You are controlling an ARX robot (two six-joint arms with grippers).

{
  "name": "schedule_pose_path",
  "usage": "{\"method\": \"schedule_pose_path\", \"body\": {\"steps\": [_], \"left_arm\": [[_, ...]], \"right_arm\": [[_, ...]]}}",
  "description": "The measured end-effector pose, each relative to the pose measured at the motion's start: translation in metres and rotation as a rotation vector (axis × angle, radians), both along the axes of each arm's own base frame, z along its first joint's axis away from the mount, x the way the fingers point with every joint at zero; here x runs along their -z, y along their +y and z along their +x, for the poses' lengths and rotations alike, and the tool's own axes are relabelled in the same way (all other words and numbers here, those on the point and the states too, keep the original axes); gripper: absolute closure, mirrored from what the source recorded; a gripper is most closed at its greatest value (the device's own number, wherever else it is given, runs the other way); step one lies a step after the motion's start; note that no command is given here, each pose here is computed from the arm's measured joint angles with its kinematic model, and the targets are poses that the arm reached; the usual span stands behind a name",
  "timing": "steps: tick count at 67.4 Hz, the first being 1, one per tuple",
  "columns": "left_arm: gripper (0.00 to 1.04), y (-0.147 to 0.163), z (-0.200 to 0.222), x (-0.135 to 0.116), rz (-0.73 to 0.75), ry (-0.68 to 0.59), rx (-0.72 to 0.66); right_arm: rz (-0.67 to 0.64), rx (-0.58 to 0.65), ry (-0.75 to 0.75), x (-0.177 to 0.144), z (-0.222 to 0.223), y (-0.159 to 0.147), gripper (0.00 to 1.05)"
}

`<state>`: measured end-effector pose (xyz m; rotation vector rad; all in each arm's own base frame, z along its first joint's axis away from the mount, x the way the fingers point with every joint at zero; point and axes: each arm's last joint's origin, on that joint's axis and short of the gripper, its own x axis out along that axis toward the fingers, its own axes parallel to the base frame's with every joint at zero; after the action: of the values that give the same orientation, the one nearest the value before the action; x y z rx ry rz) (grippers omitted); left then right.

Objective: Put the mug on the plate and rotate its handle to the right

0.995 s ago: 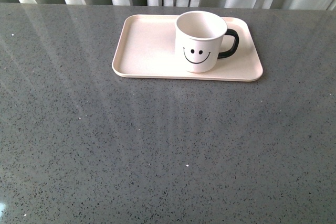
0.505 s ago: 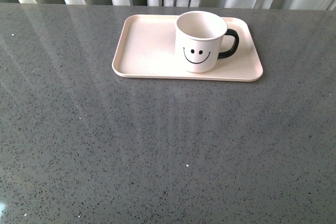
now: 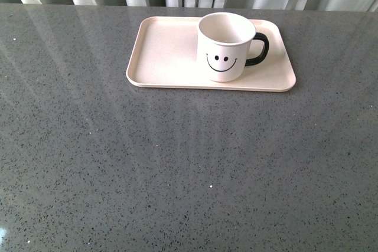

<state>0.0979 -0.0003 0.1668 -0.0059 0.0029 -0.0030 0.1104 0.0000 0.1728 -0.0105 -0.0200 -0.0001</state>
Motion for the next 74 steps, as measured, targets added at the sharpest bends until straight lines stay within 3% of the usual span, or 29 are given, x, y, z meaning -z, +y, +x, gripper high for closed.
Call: {"method": "schedule_pose_path", "body": {"steps": [31, 63, 74], "left_arm": [[0.09, 0.0, 0.0, 0.0, 0.0, 0.0, 0.0], [0.09, 0.0, 0.0, 0.0, 0.0, 0.0, 0.0], [0.09, 0.0, 0.0, 0.0, 0.0, 0.0, 0.0]], "right_arm": [[0.0, 0.0, 0.006, 0.003, -0.013, 0.0, 1.02], [0.0, 0.0, 0.005, 0.003, -0.013, 0.0, 0.1], [0.0, 0.0, 0.005, 0.003, -0.013, 0.0, 0.09]]}}
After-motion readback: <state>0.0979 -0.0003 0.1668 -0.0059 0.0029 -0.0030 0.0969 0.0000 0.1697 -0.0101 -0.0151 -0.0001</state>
